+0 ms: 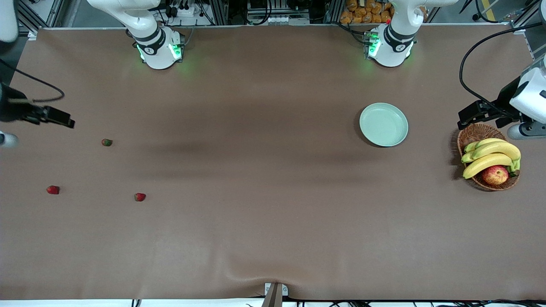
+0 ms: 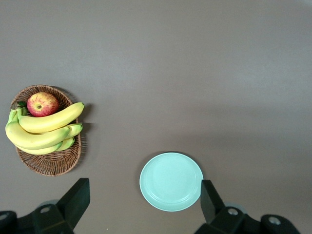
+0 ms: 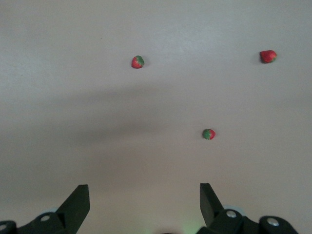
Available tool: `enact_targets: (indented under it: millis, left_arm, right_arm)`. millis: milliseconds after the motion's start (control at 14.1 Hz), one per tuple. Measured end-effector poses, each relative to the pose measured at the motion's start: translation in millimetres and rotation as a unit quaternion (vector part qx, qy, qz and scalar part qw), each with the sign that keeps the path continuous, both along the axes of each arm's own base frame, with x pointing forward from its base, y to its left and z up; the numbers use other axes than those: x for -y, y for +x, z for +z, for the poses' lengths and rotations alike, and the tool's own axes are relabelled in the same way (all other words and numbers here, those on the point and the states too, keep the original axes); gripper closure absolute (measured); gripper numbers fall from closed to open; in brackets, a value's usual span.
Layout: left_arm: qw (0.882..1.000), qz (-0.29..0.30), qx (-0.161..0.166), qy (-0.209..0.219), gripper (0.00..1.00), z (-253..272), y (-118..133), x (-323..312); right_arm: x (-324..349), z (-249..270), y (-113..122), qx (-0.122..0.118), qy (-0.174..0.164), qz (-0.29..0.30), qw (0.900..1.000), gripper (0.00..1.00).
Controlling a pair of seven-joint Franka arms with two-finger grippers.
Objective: Collect all strawberries into plate
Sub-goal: 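Reach the right gripper down to a strawberry and grasp it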
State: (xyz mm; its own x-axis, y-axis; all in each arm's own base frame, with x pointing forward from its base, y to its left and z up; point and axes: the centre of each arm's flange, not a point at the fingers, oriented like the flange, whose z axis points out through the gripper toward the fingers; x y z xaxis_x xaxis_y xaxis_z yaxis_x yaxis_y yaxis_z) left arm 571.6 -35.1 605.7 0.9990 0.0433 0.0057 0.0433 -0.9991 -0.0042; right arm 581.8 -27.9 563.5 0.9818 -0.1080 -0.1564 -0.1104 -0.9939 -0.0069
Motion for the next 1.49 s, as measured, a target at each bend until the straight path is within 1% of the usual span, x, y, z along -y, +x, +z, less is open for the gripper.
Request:
enact_targets:
  millis: [212, 424, 637, 849, 990, 1061, 1203, 1273, 1415, 1486]
  left_arm:
    - [1.000, -0.001, 0.000, 0.000, 0.00, 0.0, -0.1, 0.8]
    - [1.000, -0.006, 0.000, 0.000, 0.00, -0.2, -0.5, 6.2]
    - [1.000, -0.006, 0.000, 0.000, 0.00, -0.3, -0.5, 7.0]
    - [1.000, -0.007, -0.002, 0.000, 0.00, -2.1, 0.1, 8.3]
    - [1.000, -0.009, -0.003, 0.000, 0.00, -2.8, 0.3, 9.6]
    - [1.000, -0.009, -0.003, 0.000, 0.00, -3.0, 0.4, 9.8]
    - [1.000, -0.009, -0.003, 0.000, 0.00, -3.3, 0.5, 9.8]
    - [1.000, -0.009, -0.003, 0.000, 0.00, -3.5, 0.6, 9.8]
    - [1.000, -0.009, -0.004, 0.000, 0.00, -4.1, 0.8, 9.8]
    - [1.000, -0.009, -0.004, 0.000, 0.00, -4.7, 1.0, 9.9]
  right_arm:
    - [-18.5, -34.5, 26.1, -0.005, -0.004, 0.014, 1.000, 0.00]
    - [-19.6, -72.3, 46.5, -0.008, -0.007, 0.014, 1.000, 0.00]
    - [-18.9, -116.1, 63.4, -0.019, -0.011, 0.013, 1.000, 0.00]
    - [-19.1, -161.1, 81.9, -0.012, -0.015, 0.013, 1.000, 0.00]
    - [-19.4, -184.8, 90.7, -0.007, -0.017, 0.013, 1.000, 0.00]
    - [-19.4, -195.6, 93.4, -0.008, -0.017, 0.013, 1.000, 0.00]
    - [-20.7, -217.3, 95.5, -0.019, -0.019, 0.014, 1.000, 0.00]
    - [-22.4, -229.0, 98.2, -0.018, -0.019, 0.016, 1.000, 0.00]
    - [-28.8, -247.4, 107.9, 0.006, -0.020, 0.019, 1.000, 0.00]
    - [-33.0, -257.6, 110.4, 0.009, -0.021, 0.020, 1.000, 0.00]
